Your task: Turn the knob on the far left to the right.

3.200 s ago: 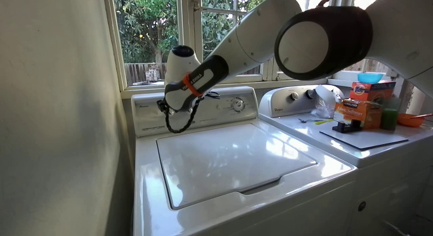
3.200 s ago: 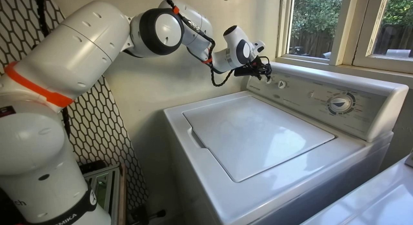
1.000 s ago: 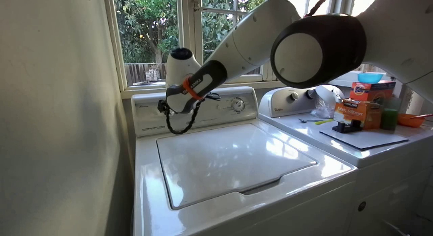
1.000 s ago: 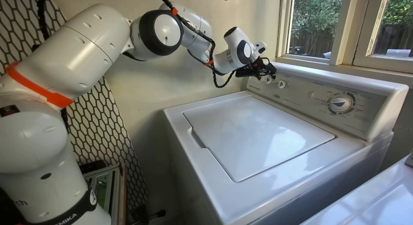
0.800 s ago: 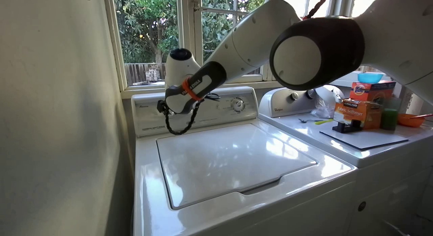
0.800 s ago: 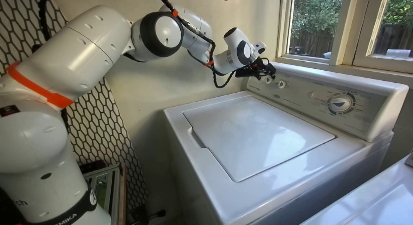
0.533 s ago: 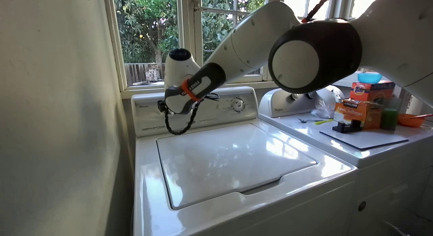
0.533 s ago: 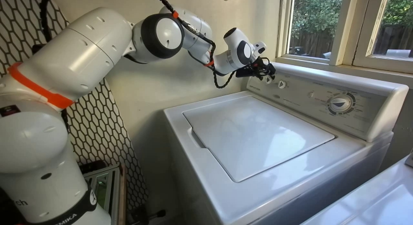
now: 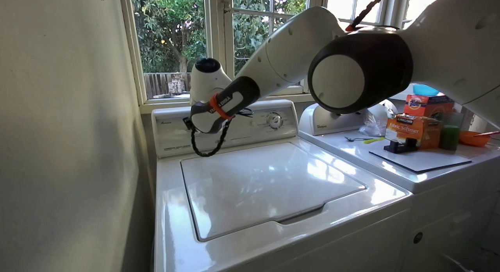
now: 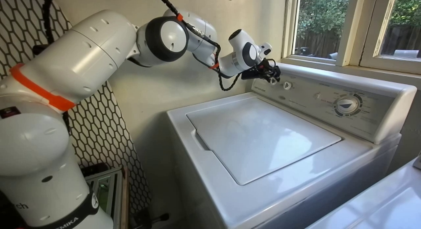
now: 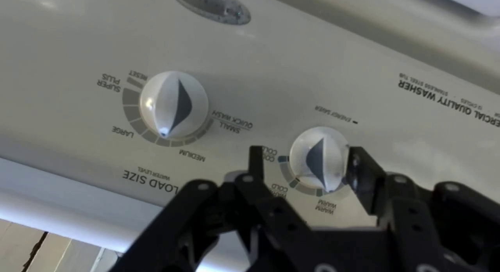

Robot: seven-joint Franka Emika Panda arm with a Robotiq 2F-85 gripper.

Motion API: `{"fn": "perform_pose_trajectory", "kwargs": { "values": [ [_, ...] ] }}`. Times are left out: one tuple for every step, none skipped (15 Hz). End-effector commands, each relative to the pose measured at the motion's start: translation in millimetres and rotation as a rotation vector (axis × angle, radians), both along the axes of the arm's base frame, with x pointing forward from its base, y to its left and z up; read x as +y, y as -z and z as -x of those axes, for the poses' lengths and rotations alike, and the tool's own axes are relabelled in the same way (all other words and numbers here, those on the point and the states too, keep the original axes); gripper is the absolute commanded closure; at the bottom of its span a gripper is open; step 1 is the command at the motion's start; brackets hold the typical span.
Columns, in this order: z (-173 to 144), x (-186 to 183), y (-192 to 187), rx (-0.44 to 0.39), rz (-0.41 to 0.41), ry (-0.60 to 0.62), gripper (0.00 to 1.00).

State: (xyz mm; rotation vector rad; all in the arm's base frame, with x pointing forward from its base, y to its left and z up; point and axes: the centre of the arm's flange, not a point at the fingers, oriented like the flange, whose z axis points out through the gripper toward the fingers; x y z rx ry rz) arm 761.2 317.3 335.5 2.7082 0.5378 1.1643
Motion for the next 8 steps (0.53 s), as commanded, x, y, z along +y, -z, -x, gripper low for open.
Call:
{"fn": "perform_pose_trajectory", "kwargs": {
  "values": [
    [-7.2,6.7,5.9,-0.004,0.003,0.013,0.55],
    [-7.2,6.9,6.3,-0.005,0.003,0.013,0.69],
    [-6.8,7.0,5.9,-0.004,0.002,0.013,0.79],
    [-5.7,9.0,4.6,-0.001,-0.003,0.012,0.87],
    [-4.6,10.9,3.7,0.0,-0.005,0.01,0.95],
    [-3.7,12.3,3.3,0.001,-0.007,0.009,0.99],
    [-3.1,12.6,1.1,0.005,-0.016,0.011,1.0],
    [-3.0,12.1,0.0,0.006,-0.024,0.013,0.97]
  ]
}}
